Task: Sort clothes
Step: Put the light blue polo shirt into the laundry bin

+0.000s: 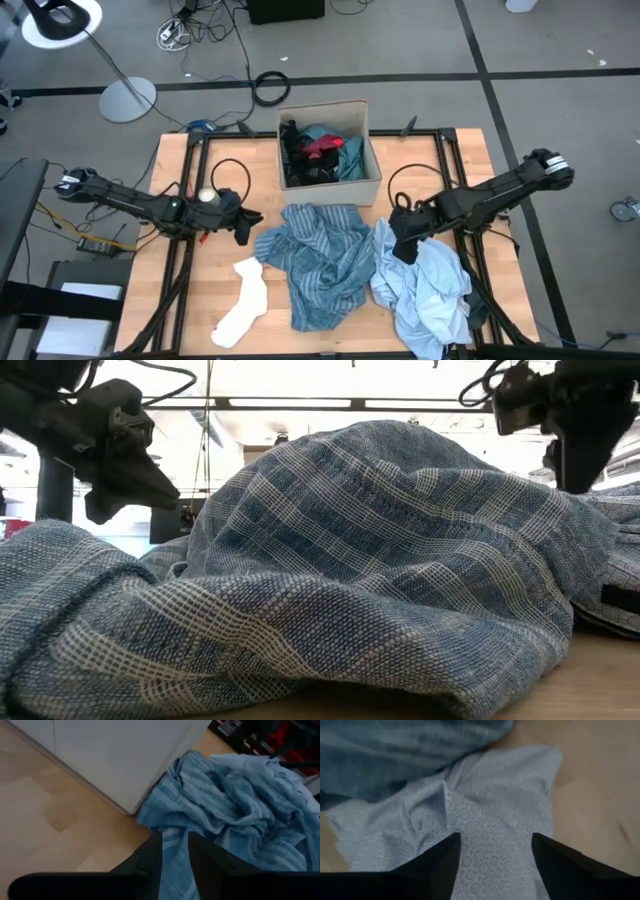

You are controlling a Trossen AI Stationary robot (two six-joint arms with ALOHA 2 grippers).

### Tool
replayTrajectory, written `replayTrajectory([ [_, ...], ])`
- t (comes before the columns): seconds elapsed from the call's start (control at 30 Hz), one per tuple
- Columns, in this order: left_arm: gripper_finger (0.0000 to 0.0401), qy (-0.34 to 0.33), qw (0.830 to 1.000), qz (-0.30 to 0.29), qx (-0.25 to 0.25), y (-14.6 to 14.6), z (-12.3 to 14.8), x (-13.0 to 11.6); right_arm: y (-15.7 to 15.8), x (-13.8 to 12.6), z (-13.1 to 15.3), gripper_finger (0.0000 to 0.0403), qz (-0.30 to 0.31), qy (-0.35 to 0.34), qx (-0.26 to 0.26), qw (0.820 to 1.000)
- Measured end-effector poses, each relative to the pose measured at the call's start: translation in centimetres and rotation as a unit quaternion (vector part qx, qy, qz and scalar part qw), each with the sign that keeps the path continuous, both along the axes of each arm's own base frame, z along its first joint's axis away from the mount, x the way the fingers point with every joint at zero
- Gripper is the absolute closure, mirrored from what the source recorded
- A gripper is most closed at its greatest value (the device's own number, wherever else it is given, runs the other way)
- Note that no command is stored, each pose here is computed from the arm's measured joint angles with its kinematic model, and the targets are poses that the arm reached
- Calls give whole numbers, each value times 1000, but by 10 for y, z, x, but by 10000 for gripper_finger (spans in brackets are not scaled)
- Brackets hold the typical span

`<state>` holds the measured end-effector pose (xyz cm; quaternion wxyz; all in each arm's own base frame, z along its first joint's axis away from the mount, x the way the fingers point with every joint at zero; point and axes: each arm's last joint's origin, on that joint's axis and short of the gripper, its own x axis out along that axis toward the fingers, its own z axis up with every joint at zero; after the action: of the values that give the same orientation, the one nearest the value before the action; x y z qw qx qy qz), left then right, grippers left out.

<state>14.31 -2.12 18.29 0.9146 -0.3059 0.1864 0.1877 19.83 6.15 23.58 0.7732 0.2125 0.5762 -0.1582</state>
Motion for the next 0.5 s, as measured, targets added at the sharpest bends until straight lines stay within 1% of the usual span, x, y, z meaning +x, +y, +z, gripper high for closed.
replayTrajectory([
  [0.1, 302, 0, 1000, -6, -4, 0, -3, 0, 5, 7, -12, 129, 9, 36, 10, 999],
  [0.17, 302, 2, 1000, -7, -4, 0, -4, 0, 9, 12, -22, 120, 15, 61, 7, 998],
  [0.23, 302, 2, 1000, -8, -3, 0, -4, 0, 14, 18, -33, 121, 21, 79, 4, 997],
  [0.3, 302, 4, 1000, -11, 1, 0, -4, -1, 19, 24, -43, 139, 39, 92, 15, 995],
  [0.37, 302, 8, 1000, -16, 10, 0, -4, -1, 24, 30, -52, 181, 58, 97, 28, 993],
  [0.4, 302, 12, 1000, -16, 12, 0, -5, -1, 25, 33, -55, 211, 66, 98, 29, 993],
  [0.5, 302, 40, 999, -17, 18, 0, -9, -4, 27, 35, -61, 334, 79, 106, 25, 991],
])
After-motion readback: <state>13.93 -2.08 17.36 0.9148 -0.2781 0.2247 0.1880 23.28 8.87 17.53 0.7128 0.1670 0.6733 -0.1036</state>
